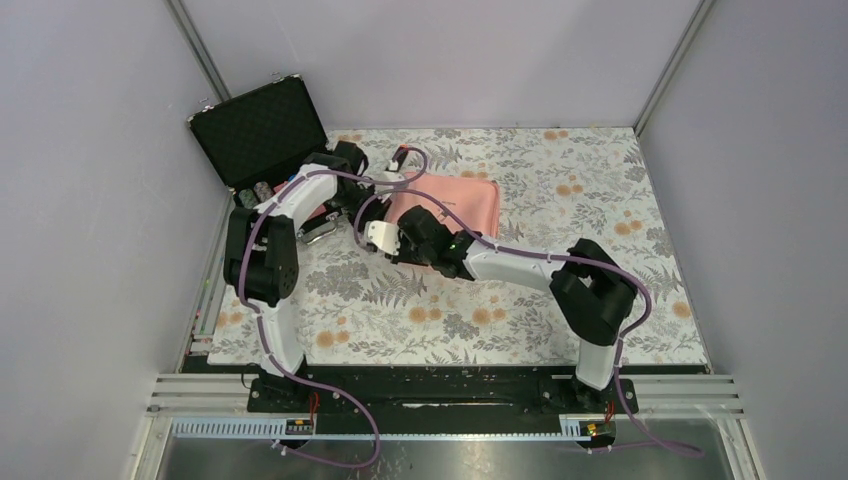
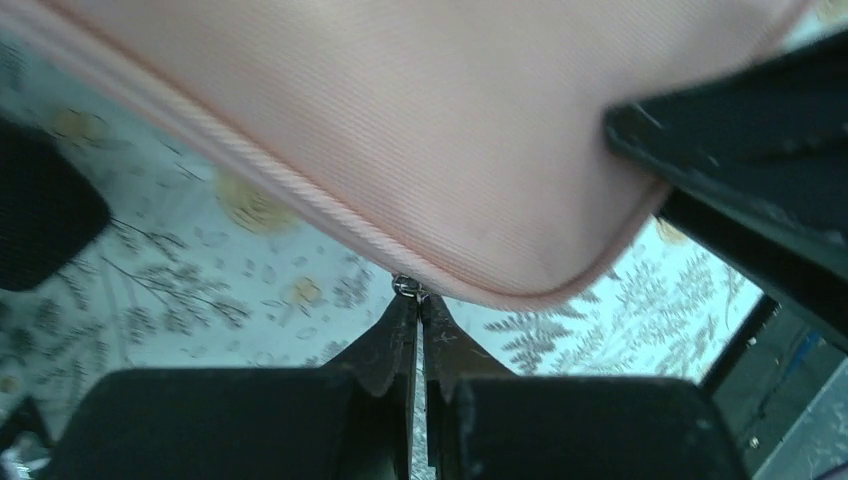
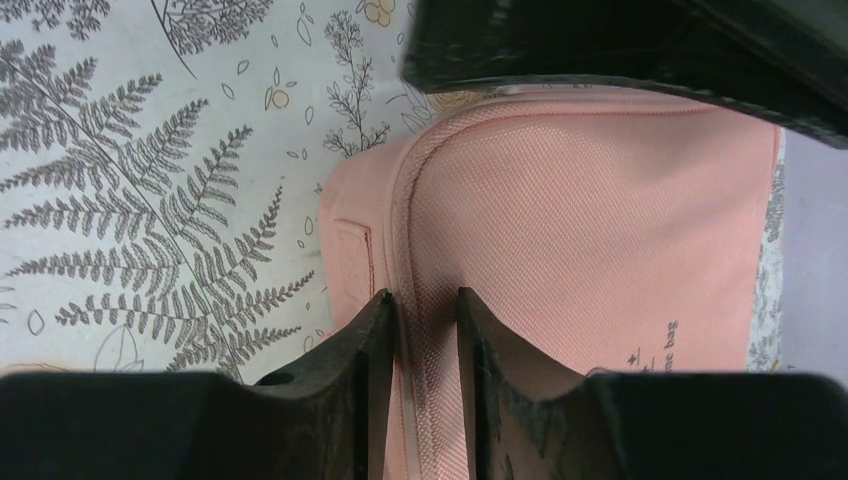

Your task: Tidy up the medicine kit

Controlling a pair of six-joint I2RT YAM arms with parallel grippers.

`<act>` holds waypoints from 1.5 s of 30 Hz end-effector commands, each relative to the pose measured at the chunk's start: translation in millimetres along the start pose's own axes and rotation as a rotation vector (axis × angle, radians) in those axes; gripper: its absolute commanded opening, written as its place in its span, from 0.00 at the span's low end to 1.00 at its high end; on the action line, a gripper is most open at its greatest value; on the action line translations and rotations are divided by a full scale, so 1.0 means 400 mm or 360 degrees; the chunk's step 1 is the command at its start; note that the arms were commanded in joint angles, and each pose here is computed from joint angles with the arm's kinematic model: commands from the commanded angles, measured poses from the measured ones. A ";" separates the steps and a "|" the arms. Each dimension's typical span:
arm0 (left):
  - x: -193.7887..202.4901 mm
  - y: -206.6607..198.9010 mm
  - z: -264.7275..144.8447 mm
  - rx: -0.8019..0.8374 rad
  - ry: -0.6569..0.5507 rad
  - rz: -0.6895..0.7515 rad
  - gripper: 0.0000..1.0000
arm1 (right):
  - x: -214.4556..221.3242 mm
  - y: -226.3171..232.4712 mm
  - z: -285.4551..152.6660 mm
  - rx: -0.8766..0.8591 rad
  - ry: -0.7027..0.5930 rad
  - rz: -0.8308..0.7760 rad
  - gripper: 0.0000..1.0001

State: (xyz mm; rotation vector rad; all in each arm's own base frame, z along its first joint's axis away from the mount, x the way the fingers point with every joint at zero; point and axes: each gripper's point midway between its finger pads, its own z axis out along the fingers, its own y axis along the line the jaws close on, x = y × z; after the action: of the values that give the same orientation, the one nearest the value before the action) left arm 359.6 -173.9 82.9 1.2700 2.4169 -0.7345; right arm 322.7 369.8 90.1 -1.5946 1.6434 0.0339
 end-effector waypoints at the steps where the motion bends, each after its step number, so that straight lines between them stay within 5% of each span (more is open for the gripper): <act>1: 0.055 -0.188 -0.058 0.0357 -0.0018 -0.0024 0.00 | -0.012 -0.144 0.010 0.0272 -0.0025 0.0235 0.31; 11: -0.006 -0.342 -0.059 0.0861 -0.0237 -0.0245 0.00 | -0.007 -0.125 0.041 0.0184 0.0020 0.0367 0.31; 16: -0.016 -0.395 -0.033 0.0945 -0.0177 -0.0220 0.00 | 0.005 -0.117 0.033 0.0176 0.0035 0.0348 0.33; 23: 0.006 -0.307 -0.018 0.0667 -0.0129 -0.0254 0.00 | 0.004 -0.043 -0.151 -0.0091 -0.0065 0.0186 0.68; 25: 0.006 -0.266 -0.020 0.0576 -0.0137 -0.0280 0.00 | 0.026 -0.016 -0.220 -0.0149 -0.0108 0.0057 0.86; 32: -0.007 -0.181 -0.023 0.0392 -0.0166 -0.0291 0.00 | 0.229 -0.117 -0.303 -0.0144 0.0066 0.0139 0.95; 40: -0.001 -0.131 -0.020 0.0246 -0.0097 -0.0280 0.00 | 0.301 -0.372 -0.263 -0.0007 -0.0032 0.1145 1.00; 45: 0.018 -0.058 -0.026 -0.0022 -0.0020 -0.0261 0.00 | 0.308 -0.294 -0.169 -0.0336 -0.0044 0.1627 0.99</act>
State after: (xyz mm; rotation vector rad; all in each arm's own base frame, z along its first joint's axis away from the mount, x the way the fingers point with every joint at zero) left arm 300.3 -186.3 86.4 1.0735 2.5846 -1.0075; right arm 428.6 170.2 139.9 -0.9053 2.1733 0.3755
